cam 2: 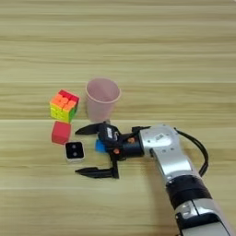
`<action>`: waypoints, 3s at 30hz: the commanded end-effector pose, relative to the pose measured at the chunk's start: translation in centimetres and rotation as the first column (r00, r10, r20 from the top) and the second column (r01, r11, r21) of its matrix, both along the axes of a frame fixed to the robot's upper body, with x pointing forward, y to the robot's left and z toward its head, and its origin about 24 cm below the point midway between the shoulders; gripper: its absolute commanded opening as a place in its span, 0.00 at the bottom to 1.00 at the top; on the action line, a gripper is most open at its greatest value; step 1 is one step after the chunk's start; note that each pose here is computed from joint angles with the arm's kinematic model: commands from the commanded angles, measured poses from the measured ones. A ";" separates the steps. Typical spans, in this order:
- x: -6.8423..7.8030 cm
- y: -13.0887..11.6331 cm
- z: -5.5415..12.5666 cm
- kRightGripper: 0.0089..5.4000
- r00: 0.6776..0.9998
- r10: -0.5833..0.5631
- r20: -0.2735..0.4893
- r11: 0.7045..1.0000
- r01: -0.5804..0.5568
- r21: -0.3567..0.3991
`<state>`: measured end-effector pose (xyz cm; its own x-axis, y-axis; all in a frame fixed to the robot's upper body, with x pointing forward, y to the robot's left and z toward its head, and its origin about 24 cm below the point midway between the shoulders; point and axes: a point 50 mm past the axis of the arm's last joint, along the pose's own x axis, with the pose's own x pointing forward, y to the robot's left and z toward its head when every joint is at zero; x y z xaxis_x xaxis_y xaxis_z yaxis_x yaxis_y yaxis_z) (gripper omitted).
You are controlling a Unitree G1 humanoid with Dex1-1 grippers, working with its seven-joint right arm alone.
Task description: Move the objects on the table
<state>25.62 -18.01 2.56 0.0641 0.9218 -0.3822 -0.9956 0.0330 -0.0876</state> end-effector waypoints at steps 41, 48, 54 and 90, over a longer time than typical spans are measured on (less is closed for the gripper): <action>2.1 -1.2 4.8 0.46 0.988 -0.024 0.154 0.999 0.017 0.046; 1.7 -4.3 6.3 0.46 0.981 -0.083 0.173 0.996 0.078 0.040; 1.6 -7.8 6.4 0.46 0.969 -0.186 0.165 0.981 0.192 -0.024; 5.5 -11.4 4.9 0.75 0.802 -0.543 0.249 0.805 0.581 -0.117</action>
